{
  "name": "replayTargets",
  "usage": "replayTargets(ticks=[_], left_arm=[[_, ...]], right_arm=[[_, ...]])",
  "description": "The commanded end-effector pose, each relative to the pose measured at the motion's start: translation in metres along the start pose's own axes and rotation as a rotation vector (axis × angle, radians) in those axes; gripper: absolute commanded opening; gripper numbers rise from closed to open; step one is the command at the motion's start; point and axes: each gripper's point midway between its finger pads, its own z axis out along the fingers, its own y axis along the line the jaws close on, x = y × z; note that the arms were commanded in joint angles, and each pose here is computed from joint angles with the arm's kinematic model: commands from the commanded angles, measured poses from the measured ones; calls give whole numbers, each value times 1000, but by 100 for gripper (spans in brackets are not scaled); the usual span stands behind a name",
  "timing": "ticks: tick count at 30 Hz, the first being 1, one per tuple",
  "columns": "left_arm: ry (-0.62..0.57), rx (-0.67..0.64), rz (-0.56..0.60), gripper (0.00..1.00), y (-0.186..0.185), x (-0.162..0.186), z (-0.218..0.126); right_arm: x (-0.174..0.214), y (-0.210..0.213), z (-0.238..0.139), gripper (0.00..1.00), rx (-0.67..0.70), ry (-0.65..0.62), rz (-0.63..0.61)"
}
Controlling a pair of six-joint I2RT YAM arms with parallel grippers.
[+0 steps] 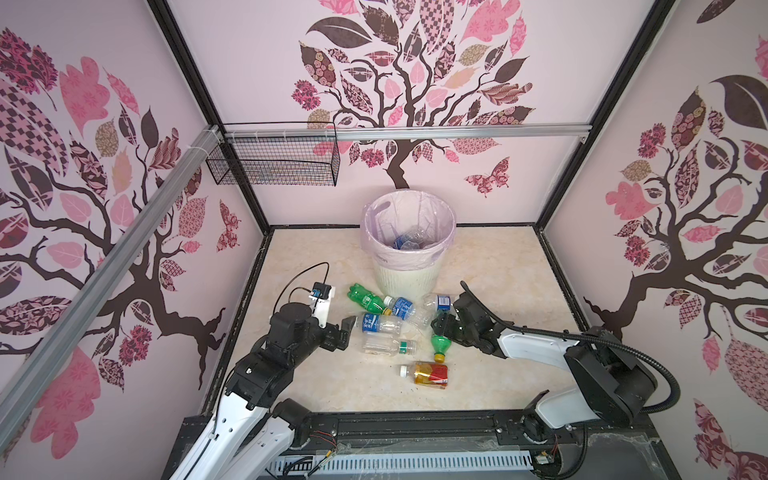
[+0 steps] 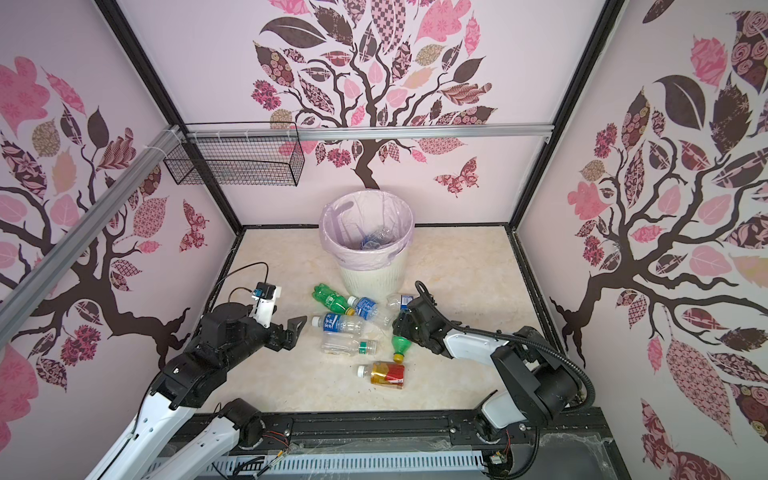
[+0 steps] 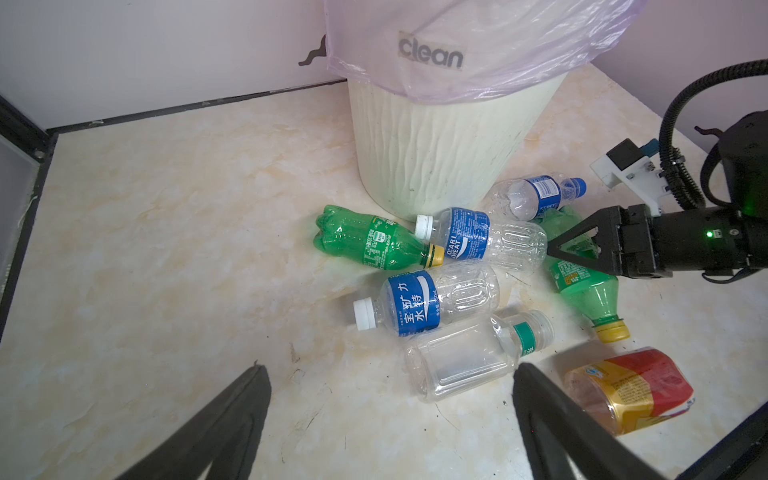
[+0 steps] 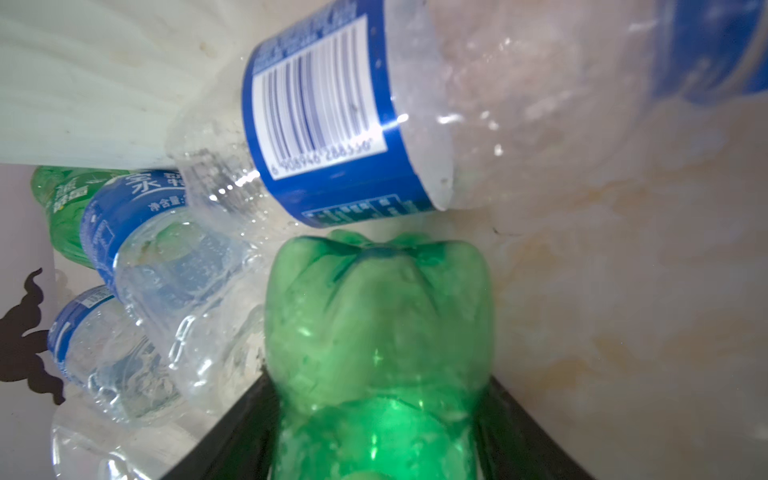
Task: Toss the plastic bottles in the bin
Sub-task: 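Close the right gripper around the yellow-capped green soda bottle, then lift the green soda bottle over the bin with the right gripper and release it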
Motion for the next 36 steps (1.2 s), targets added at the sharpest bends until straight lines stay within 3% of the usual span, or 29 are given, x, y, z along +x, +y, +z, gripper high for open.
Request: replayTargets(ticks=[1,5,8,15,21,29,33,36], left_arm=[[-7,6,6,95,-1,-2,-2],[-9,10,3,95,-2,-2,0],[7,11,1,95,-2,1,2],[16,-2,-10,95,1,3,4],[12,-12,-35,95,2,3,6],[13,-7,-45,95,1,4,6],[5,-3,-56,95,1,4,5],[-5,3,-64,95,0,3,2]], right_arm=[[-6,-14,-2,67,94,-30,-37],[-16,-33,-16,56,199,-63,-109],[-22,-46,-28,54,259,-81,-143],[-44,-25,-72,50,211,-145,-278],[-85,34,-144,45,65,-301,-383],[-141,146,-247,43,-205,-504,-538],[-182,202,-263,44,-268,-580,-590],[-222,249,-247,45,-305,-600,-604]])
